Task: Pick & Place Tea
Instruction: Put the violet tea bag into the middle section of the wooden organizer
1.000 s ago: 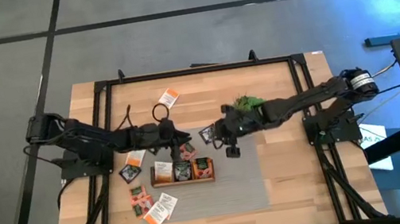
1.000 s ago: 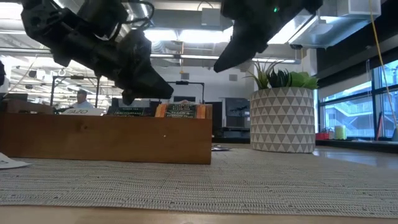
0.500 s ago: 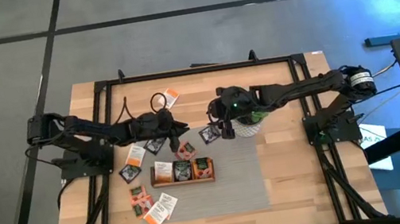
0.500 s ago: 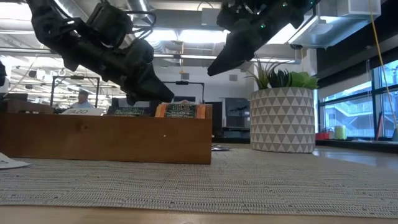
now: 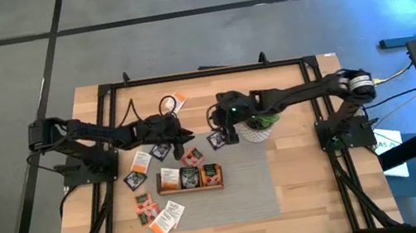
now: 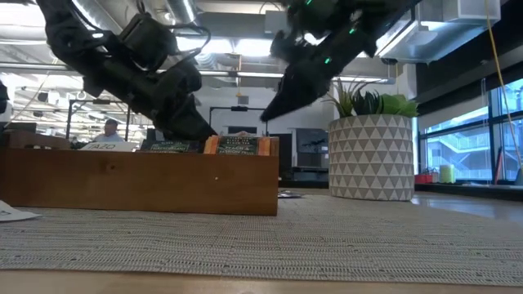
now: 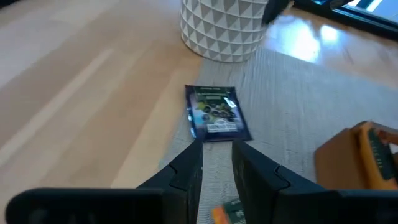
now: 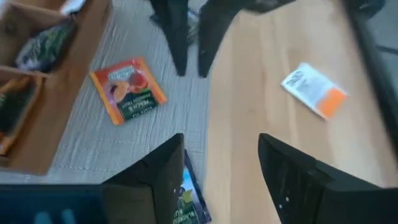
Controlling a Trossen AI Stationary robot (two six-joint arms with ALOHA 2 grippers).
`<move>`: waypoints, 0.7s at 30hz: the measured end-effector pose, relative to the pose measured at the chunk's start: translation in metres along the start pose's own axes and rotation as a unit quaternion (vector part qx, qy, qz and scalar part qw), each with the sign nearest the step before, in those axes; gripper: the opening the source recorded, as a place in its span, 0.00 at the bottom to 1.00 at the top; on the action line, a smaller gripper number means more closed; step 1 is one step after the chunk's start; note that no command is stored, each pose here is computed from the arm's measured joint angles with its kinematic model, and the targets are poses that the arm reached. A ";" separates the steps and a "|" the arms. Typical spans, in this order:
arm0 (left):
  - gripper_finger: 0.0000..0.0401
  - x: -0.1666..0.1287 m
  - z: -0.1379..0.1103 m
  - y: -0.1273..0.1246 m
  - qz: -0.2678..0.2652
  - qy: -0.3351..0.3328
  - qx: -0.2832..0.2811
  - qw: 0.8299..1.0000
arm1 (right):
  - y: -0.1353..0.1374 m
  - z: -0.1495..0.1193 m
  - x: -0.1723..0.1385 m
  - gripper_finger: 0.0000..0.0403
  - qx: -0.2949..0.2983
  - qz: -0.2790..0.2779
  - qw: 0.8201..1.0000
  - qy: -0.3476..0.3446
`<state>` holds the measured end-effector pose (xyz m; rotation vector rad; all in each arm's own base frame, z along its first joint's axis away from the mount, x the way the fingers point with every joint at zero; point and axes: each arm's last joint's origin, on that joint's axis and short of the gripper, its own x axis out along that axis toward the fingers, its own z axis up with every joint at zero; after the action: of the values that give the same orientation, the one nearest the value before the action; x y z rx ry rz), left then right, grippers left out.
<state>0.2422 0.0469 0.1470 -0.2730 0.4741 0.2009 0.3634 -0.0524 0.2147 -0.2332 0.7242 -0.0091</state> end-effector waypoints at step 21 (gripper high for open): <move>0.21 -0.001 -0.007 0.007 0.018 0.038 -0.004 0.999 | -0.006 -0.029 0.080 0.43 -0.053 0.062 0.965 0.251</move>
<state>0.2371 0.0516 0.1401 -0.2799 0.5540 0.2277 0.4051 -0.0715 0.1422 -0.2907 1.2464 0.0925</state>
